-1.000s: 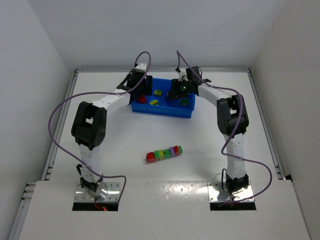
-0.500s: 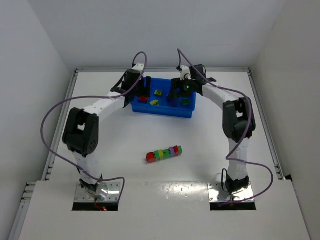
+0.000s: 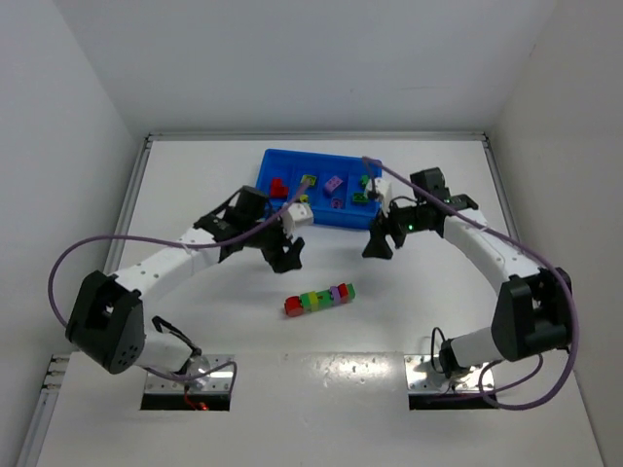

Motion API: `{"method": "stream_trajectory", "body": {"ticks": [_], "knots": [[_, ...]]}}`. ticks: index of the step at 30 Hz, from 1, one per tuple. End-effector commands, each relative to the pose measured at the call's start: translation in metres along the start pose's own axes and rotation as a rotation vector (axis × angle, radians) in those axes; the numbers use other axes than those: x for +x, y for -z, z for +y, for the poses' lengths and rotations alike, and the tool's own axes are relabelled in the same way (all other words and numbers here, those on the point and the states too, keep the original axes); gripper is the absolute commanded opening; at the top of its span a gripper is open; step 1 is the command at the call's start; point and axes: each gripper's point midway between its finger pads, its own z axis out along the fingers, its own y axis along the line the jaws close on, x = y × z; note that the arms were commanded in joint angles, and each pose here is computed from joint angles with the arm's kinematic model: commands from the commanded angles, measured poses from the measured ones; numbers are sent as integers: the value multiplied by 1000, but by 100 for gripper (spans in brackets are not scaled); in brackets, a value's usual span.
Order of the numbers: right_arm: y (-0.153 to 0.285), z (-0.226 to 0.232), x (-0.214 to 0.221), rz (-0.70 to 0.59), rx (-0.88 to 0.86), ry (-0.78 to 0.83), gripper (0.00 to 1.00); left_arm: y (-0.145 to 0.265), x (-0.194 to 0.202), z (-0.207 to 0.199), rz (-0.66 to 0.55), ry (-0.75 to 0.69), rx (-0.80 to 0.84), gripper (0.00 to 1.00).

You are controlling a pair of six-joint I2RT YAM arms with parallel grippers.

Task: Sort the legos into containers by color

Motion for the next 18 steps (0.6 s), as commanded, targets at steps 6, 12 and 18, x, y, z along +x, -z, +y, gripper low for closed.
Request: {"method": "stream_trajectory", "body": {"ticks": [6, 12, 18], "knots": [[7, 51, 73, 132, -120, 149, 71, -6, 31, -66, 35, -128, 28, 73], [-4, 64, 85, 150, -159, 256, 76, -7, 48, -85, 62, -82, 20, 73], [-27, 63, 81, 145, -172, 319, 81, -8, 56, -73, 93, -78, -57, 73]]}}
